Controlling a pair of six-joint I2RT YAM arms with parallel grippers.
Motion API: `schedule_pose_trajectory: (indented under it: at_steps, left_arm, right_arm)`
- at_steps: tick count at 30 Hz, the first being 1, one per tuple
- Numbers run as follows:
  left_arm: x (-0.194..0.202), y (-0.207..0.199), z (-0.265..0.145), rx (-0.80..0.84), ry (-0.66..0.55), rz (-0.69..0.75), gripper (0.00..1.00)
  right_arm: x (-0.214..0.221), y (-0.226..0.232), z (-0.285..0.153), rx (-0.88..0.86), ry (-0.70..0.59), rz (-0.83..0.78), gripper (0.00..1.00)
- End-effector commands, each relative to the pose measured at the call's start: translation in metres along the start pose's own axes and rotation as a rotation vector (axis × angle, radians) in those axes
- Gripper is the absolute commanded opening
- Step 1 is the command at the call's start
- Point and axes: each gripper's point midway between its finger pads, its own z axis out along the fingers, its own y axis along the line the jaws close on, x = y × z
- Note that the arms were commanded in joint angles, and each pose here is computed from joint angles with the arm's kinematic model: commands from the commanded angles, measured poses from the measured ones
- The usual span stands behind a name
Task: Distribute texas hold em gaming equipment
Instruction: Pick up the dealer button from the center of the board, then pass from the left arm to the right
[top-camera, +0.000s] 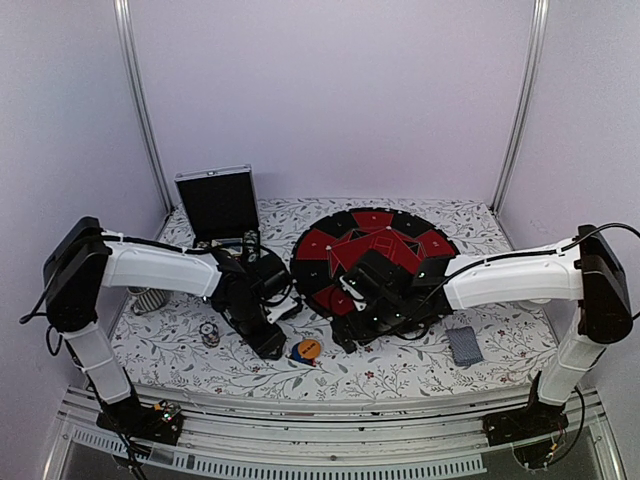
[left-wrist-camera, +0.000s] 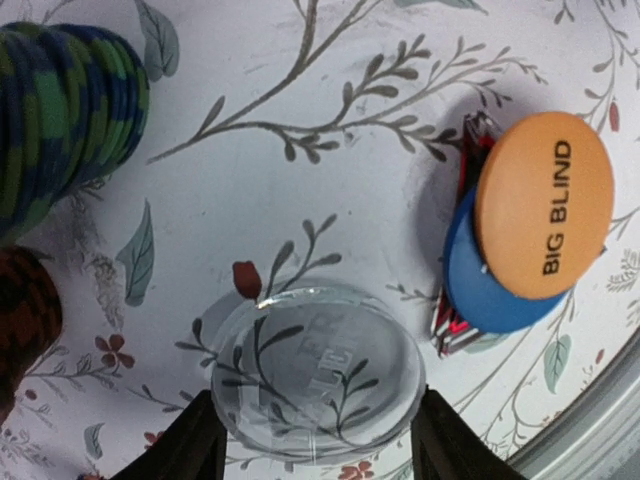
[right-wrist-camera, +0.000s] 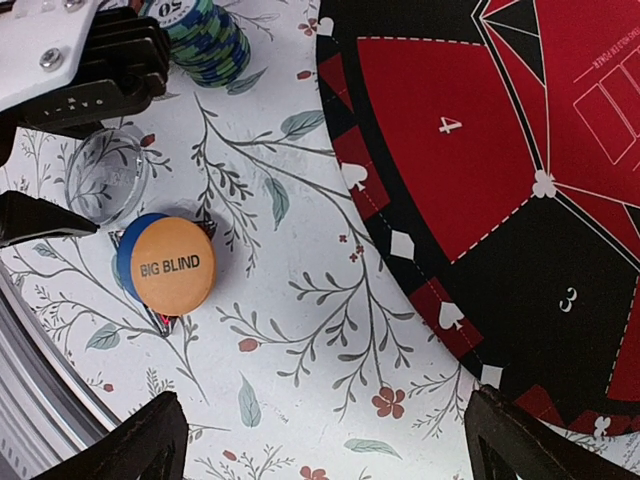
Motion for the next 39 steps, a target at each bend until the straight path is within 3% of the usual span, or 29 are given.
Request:
schedule_pose_trajectory:
  at_steps: [1,8,13,17,23,34,39]
  left_arm:
    - [-0.001,-0.002,-0.035,-0.004,-0.024,0.001,0.42]
    - [-0.038,-0.059,-0.106,0.048,-0.249,0.263,0.38]
    - [-0.065,-0.097,-0.149,0.018,-0.483,0.439,0.39]
    - [-0.078,-0.115,-0.168,-0.022,-0.585,0.51,0.38]
    - [-0.085,-0.104,-0.16,-0.13,-0.565,0.507,0.39]
    - [-0.089,-0.088,-0.15,-0.227,-0.539,0.478,0.38]
    - [-0.091,-0.095,-0.154,-0.191,-0.564,0.484,0.38]
  right_arm:
    - [-0.022,0.001,-0.027,-0.064,-0.075,0.064,0.99]
    - [-0.06,0.003,-0.078,-0.417,-0.271,0.246,0.98]
    - [-0.077,0.027,-0.095,-0.634,-0.311,0.29,0.83]
    - [-0.085,0.048,-0.094,-0.764,-0.28,0.294,0.67]
    - [-0.083,0.079,-0.09,-0.884,-0.224,0.247,0.55]
    - [-0.068,0.079,-0.077,-0.873,-0.166,0.258,0.55]
    - [-0.067,0.08,-0.073,-0.867,-0.157,0.26,0.4]
